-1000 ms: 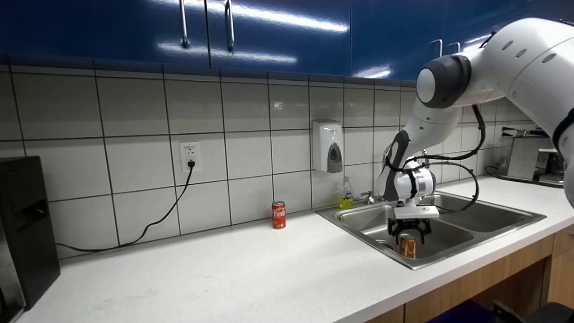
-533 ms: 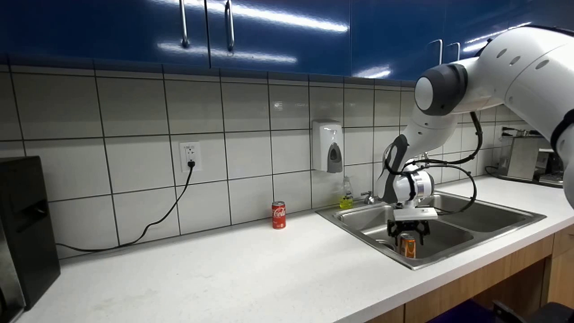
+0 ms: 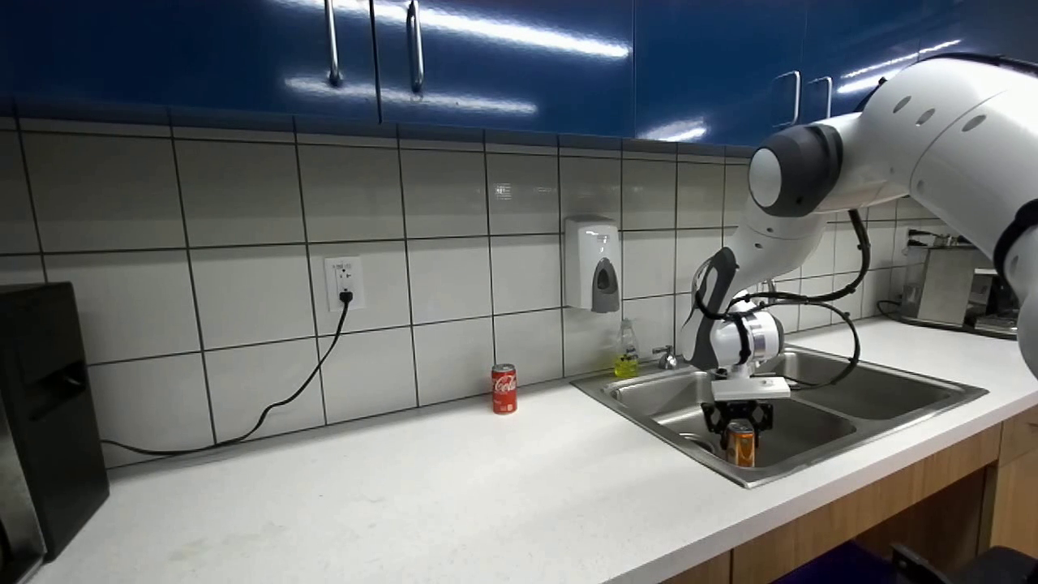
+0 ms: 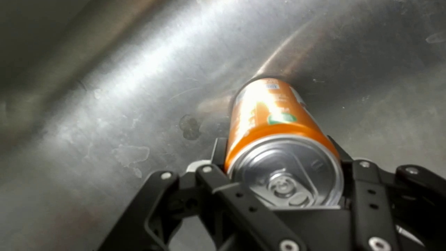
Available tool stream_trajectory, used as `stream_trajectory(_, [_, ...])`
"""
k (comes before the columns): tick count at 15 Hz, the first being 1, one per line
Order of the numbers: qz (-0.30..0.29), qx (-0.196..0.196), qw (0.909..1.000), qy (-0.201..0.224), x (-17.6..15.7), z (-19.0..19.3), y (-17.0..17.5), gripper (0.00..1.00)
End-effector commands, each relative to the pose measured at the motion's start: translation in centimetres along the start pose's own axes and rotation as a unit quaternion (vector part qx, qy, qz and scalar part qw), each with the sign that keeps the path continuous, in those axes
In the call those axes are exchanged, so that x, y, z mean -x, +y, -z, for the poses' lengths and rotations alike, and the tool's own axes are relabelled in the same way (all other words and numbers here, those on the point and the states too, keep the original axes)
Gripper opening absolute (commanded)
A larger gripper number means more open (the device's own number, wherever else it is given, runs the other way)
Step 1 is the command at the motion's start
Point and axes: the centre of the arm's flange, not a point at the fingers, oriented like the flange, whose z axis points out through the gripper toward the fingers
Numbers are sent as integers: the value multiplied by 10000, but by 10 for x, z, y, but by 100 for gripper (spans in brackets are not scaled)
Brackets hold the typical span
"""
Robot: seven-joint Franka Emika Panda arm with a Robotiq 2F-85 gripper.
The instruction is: Remove the can from the sink
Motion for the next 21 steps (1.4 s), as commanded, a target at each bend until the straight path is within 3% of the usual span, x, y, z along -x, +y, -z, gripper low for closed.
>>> stream_trajectory(1, [91,-108,9998,-106,-11,-2,0,39])
stream_trajectory(6, [90,-130,9998,-158,-8,7,-8,39])
stream_trajectory(21, [414,70,9988,237,30,108,-33,39])
